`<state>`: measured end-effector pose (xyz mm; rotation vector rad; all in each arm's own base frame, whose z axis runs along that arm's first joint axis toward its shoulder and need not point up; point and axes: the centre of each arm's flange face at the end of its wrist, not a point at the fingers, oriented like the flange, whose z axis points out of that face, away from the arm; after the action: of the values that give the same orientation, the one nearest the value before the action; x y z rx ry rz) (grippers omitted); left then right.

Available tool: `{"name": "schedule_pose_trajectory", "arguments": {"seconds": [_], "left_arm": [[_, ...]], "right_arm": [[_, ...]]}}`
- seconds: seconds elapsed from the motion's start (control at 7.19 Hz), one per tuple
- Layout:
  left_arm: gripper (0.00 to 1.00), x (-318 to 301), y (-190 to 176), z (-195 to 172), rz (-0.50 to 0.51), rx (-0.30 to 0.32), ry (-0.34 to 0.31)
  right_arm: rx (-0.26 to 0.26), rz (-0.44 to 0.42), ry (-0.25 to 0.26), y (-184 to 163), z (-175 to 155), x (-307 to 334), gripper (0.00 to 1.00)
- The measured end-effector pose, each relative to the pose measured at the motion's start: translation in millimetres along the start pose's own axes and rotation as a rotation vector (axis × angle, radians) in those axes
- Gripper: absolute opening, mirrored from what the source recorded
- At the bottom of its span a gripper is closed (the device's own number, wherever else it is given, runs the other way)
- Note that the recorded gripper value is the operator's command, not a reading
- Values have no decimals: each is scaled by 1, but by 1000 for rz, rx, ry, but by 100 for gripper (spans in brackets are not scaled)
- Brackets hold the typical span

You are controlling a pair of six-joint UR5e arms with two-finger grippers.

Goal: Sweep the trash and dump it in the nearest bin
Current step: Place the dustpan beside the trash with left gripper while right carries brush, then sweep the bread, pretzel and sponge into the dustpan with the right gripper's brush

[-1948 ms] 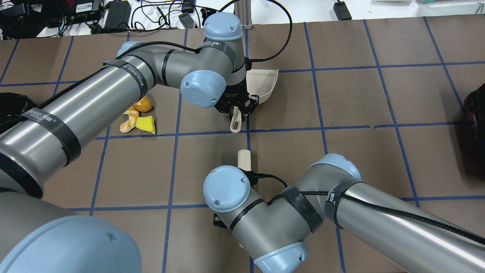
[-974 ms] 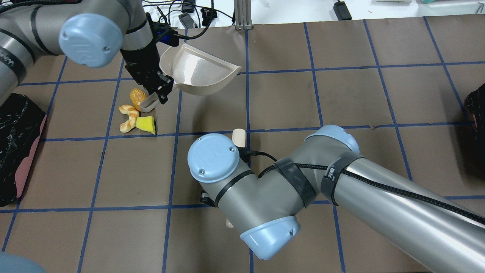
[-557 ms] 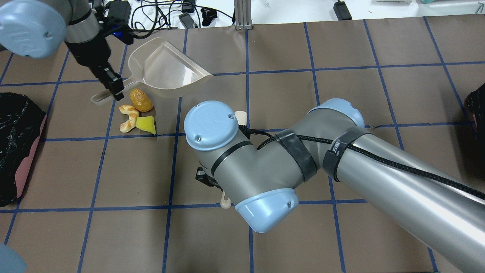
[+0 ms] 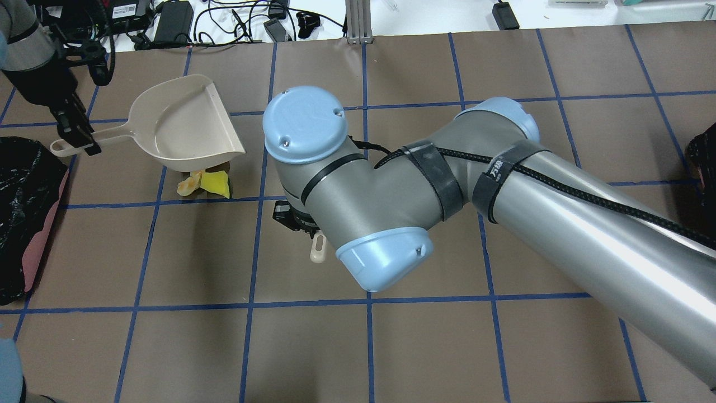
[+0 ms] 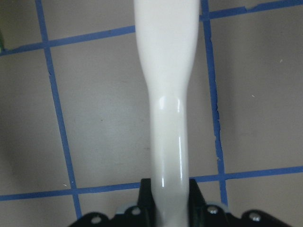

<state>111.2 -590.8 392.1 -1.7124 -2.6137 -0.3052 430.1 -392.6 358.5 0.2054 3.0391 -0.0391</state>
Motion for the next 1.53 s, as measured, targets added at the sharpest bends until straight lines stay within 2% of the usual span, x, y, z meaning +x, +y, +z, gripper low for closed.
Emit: {"name": "schedule_pose_trajectory", "arguments": {"seconds": [0.28,0.7,0.97,1.53], "left_arm": [[0,-23,45,18,165,-55,-32],[0,-66,73,46,344,-183,-127],[0,-89,75,75,380,-216,-148],[0,-111,71,117,389,-223,-147]], "right_arm": [[-20,8,-14,-21,11,-17,0],[-18,28,-25,-49,22,-41,0],[-17,34,-18,-62,32,-53,0],[-26,-6,-3,-66,61,-90,0]]}}
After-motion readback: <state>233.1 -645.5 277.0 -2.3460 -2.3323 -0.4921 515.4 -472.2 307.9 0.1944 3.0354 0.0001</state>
